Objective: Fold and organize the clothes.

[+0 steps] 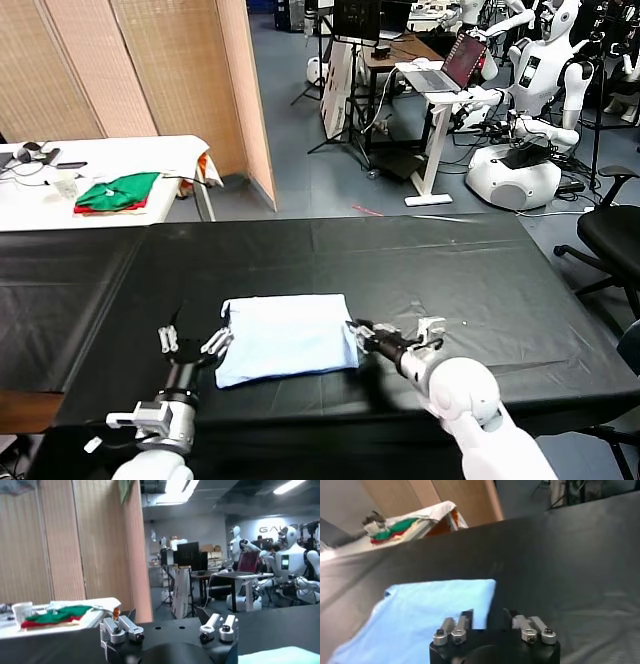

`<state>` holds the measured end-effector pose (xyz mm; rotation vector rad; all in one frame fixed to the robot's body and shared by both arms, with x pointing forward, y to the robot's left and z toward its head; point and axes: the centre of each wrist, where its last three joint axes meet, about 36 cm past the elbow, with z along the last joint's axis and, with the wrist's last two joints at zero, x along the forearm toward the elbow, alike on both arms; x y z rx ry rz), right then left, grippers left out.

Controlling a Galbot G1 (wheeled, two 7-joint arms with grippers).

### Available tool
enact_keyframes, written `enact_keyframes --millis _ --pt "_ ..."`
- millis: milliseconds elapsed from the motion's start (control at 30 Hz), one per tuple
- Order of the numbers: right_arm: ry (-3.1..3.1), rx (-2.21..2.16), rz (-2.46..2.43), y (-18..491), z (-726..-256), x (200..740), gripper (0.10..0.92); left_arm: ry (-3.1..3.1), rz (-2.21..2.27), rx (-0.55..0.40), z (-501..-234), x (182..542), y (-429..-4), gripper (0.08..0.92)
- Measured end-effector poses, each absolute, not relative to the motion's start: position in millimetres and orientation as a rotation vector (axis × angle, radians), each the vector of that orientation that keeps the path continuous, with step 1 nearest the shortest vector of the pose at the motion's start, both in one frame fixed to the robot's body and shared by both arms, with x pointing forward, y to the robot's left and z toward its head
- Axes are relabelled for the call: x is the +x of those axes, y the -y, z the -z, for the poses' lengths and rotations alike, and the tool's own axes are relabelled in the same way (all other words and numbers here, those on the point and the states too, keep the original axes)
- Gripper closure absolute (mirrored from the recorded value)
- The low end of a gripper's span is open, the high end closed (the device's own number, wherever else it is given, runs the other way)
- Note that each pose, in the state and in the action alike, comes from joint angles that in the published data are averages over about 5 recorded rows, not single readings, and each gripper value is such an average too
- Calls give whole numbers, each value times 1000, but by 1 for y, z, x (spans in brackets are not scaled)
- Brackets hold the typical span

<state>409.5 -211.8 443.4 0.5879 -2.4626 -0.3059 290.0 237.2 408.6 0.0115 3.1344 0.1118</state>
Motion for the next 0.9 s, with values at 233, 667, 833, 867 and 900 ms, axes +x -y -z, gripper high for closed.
enact_keyframes --millis 233,667,833,867,900 --pt "2508 519 171 231 -452 383 198 -3134 -157 55 -406 282 -242 92" --pt "2800 292 -55 254 -455 293 115 -3247 -171 114 -419 234 -247 92" --pt "2918 141 -105 257 -439 263 115 -3289 -161 130 -421 220 -246 92" --pt "2938 111 -117 257 -435 257 115 -3298 -151 133 -421 217 -245 92" --pt "2955 83 -130 257 -432 251 115 -3307 -138 135 -422 214 -245 92"
